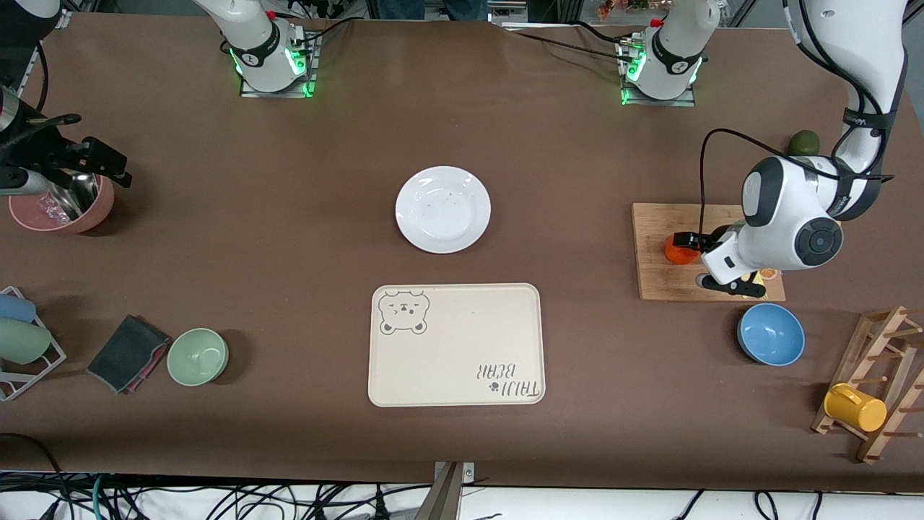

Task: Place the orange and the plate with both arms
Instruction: 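Carry the orange with the left gripper onto the white plate, release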

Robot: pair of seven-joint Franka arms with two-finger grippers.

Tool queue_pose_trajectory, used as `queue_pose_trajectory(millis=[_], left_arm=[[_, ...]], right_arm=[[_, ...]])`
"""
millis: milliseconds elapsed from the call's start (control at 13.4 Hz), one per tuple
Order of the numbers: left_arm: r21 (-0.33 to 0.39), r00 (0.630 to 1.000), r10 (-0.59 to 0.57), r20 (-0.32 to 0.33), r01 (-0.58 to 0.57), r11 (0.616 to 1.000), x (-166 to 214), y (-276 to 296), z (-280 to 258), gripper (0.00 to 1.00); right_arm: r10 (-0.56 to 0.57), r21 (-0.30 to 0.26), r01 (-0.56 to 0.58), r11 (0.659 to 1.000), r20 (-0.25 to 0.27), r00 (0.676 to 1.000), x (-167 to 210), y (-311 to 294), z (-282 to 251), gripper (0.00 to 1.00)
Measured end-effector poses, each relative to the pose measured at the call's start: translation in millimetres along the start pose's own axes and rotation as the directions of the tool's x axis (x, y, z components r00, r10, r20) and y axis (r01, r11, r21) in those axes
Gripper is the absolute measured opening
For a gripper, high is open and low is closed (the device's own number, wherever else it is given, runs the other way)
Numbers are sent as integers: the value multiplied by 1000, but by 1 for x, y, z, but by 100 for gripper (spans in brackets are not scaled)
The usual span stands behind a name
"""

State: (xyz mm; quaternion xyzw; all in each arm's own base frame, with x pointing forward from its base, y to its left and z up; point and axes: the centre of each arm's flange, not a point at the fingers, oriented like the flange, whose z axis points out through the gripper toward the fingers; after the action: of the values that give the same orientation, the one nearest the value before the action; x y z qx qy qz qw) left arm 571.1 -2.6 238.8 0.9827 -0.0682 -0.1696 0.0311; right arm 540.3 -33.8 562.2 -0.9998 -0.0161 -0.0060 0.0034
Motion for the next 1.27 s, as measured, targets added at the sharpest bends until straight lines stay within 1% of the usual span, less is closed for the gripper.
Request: queue_pose_trajectory(millis=[224,747,896,1046,1120,1270], left_arm=[[-33,1000,-20,16,20,999,2,0,12,100],[-44,997,-38,62,41,998,7,-1,40,100],[-45,997,-45,69,48,998,7,-1,45,96],[-45,997,-47,68,50,998,8,-1,44,74],[-44,997,-48,64,51,998,9,-2,43,72],[-44,997,-47,63,50,998,10,-1,43,72]], right_arm=[[0,0,0,1000,0,1000,0,0,0,100],[0,0,0,1000,0,1000,0,0,0,100],[0,0,0,1000,0,1000,0,0,0,100],[0,0,0,1000,0,1000,0,0,0,100],[0,0,0,1000,0,1000,0,0,0,100],[0,0,0,1000,0,1000,0,0,0,100]])
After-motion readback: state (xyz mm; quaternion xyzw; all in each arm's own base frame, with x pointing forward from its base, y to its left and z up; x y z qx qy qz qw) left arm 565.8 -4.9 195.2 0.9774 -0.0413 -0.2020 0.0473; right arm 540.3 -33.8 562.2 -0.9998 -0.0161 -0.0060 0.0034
